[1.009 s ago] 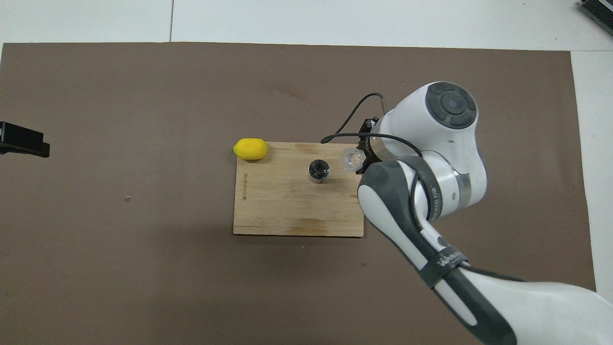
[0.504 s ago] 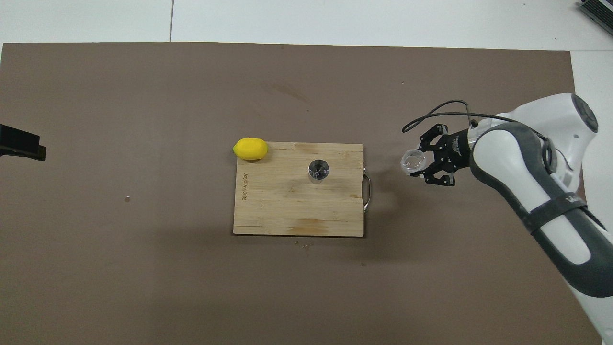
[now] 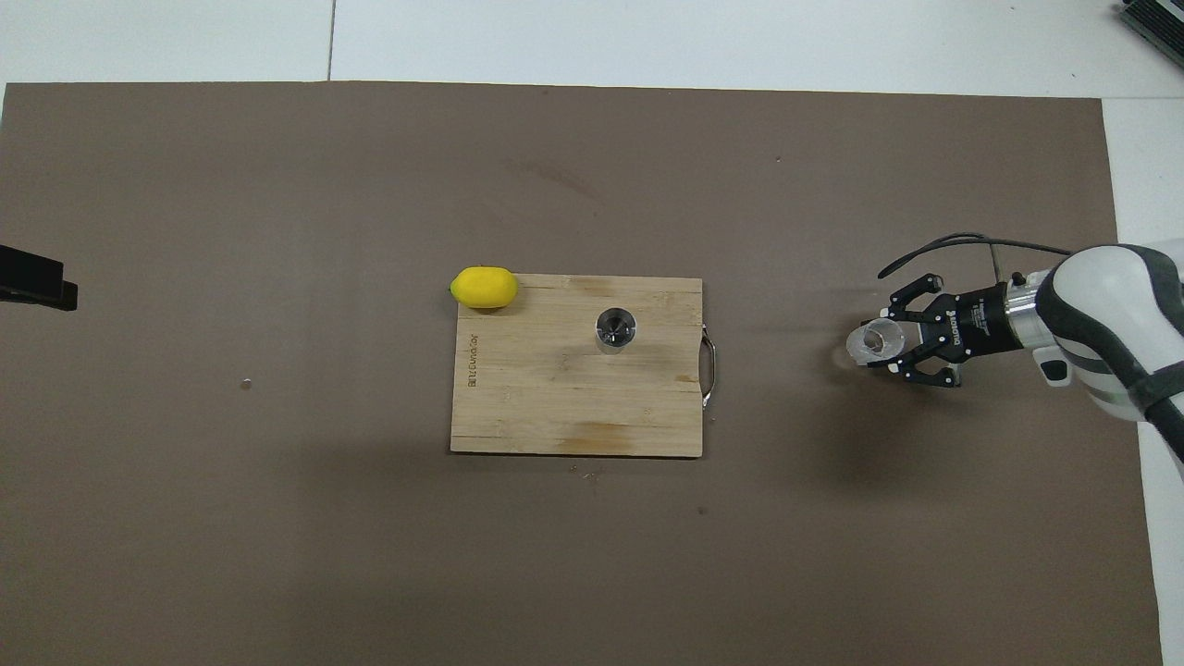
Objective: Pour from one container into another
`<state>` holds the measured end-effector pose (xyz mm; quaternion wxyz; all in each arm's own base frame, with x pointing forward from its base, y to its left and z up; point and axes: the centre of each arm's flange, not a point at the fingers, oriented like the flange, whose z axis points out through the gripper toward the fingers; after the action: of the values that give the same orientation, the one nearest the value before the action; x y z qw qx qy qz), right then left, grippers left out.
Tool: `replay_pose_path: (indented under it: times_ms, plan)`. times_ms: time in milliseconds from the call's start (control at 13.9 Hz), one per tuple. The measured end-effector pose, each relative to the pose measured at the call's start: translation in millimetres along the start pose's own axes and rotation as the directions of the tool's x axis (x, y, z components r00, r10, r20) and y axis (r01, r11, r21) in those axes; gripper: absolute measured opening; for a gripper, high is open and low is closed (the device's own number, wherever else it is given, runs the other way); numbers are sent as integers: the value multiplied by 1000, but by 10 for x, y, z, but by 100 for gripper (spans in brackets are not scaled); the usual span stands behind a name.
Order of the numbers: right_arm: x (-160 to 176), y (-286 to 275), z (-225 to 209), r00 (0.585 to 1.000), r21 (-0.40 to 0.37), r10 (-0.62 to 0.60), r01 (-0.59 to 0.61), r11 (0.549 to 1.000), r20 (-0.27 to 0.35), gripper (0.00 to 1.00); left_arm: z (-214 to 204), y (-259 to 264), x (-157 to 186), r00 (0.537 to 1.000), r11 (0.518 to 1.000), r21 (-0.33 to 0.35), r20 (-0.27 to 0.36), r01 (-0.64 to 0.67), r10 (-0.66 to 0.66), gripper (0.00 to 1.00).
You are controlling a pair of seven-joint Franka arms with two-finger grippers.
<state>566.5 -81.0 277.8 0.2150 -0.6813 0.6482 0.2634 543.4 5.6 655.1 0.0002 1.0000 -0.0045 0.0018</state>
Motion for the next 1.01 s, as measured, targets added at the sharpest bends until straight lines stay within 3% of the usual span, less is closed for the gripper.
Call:
replay_pose_path:
  times_ms: [360, 504, 576, 793, 1009]
  plan:
    - [161, 27, 72, 1000, 5, 7, -7, 1000, -6, 51, -1, 38, 1, 1000, 1000, 0, 0, -7, 7, 100]
    - [201, 60, 107, 1000, 6, 15, -15, 1000, -11, 56, -1, 65, 1, 1000, 1000, 0, 0, -12, 12, 100]
    - [211, 69, 116, 1000, 6, 17, -17, 1000, -12, 61, -1, 72, 1, 1000, 1000, 0, 0, -13, 13, 100]
    - [177, 66, 60, 1000, 16, 0, 1, 1000, -17, 94, -1, 82, 1, 1000, 1000, 0, 0, -15, 15, 100]
    - [-25, 71, -197, 993, 26, -93, 95, 995, -71, 97, 0, 123, 1, 1000, 1000, 0, 0, -22, 22, 100]
